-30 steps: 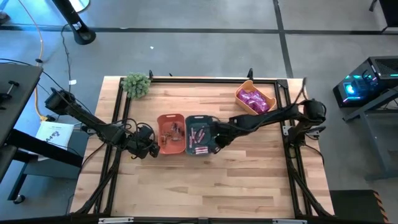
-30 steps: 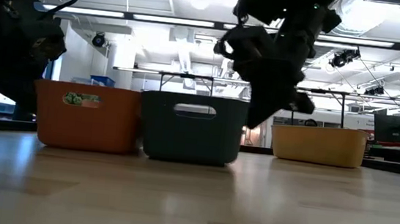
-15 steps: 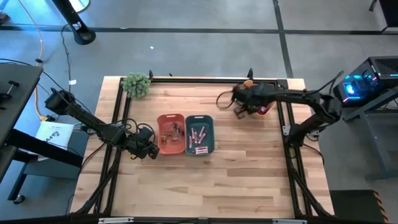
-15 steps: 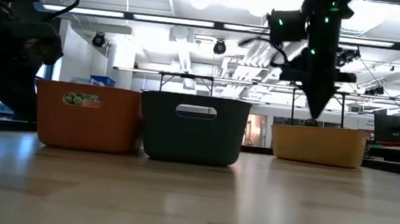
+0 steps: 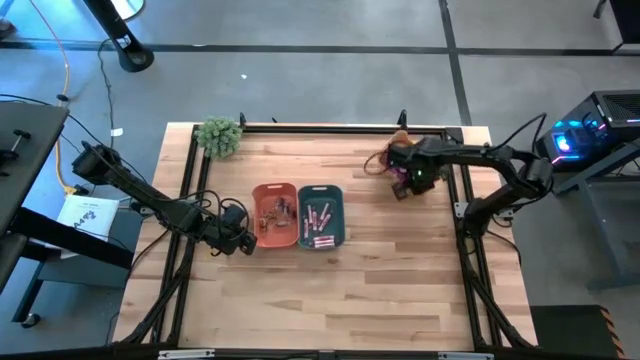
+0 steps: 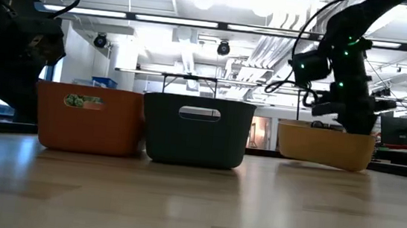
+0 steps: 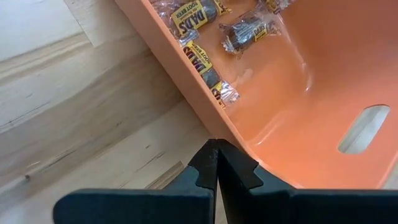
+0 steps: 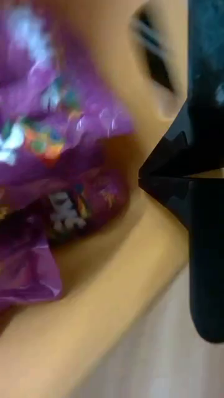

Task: Sort candy
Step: Adjust the bins on the table

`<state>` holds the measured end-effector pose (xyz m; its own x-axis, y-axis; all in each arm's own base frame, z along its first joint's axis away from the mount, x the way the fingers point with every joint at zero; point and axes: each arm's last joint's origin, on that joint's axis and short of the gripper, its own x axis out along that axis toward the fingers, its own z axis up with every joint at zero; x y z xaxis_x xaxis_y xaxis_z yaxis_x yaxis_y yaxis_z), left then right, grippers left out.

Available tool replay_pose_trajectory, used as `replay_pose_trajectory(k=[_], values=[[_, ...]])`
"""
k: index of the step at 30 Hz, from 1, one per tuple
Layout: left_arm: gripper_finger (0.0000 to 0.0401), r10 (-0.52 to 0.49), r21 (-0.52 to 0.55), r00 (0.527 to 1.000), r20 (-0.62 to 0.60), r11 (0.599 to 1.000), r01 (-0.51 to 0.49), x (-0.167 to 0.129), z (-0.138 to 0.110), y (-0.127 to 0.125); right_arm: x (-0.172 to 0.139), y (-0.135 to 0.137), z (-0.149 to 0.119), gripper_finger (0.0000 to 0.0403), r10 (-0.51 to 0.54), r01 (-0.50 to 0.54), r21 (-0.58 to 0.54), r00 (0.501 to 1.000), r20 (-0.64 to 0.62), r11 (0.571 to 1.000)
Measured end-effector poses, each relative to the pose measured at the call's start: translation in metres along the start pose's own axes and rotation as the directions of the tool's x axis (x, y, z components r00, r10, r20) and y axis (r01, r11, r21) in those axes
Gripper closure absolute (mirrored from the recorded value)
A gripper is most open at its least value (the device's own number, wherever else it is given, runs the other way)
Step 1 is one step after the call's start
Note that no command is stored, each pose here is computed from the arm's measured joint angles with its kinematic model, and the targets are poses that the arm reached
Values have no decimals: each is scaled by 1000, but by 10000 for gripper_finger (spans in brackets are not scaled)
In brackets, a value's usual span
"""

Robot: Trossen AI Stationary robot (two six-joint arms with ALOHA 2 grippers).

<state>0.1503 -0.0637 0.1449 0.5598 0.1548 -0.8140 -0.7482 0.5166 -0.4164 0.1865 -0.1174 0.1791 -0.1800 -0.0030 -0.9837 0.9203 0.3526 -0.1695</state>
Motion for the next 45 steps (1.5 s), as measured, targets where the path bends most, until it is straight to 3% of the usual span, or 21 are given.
replay_pose_trajectory(k=[3, 10, 14, 17, 19, 21, 26, 30, 35, 41, 45], values=[[401, -4, -3, 1000, 9, 1000, 4, 0, 0, -1, 6, 14, -14, 403, 49, -51, -43, 998, -40, 998], [401, -3, -2, 1000, 14, 1000, 3, 0, 0, 0, -1, 62, -40, 403, 285, -285, -83, 958, -19, 955], [401, -3, -1, 1000, 14, 1000, 3, 0, 0, 0, -15, 94, -49, 403, 485, -480, -88, 874, 34, 873], [401, -2, 10, 1000, 21, 1000, 2, 0, 1, 0, -26, 114, -55, 403, 617, -610, -90, 783, 84, 787], [401, 0, 23, 1000, 28, 1000, 0, 0, 1, 0, -31, 124, -59, 403, 676, -669, -97, 730, 103, 737], [401, 1, 28, 999, 35, 1000, -2, 0, 1, 0, -30, 132, -62, 403, 699, -692, -99, 707, 106, 715], [401, 4, 35, 999, 49, 999, -5, 0, 1, 0, -18, 148, -72, 403, 699, -693, -101, 713, 46, 714], [401, 3, 43, 999, 49, 999, -5, 0, 1, 0, -10, 162, -88, 403, 713, -711, -150, 700, -48, 687], [401, 3, 43, 999, 50, 999, -5, 0, 1, 0, -13, 160, -105, 403, 695, -703, -182, 710, -117, 688], [401, 4, 43, 999, 52, 999, -6, 0, 2, 0, -32, 131, -98, 403, 654, -646, -160, 756, 0, 746], [401, -2, 92, 1000, -16, 996, 4, 0, 0, 0, -39, 120, -80, 403, 666, -653, -147, 742, 78, 743]])
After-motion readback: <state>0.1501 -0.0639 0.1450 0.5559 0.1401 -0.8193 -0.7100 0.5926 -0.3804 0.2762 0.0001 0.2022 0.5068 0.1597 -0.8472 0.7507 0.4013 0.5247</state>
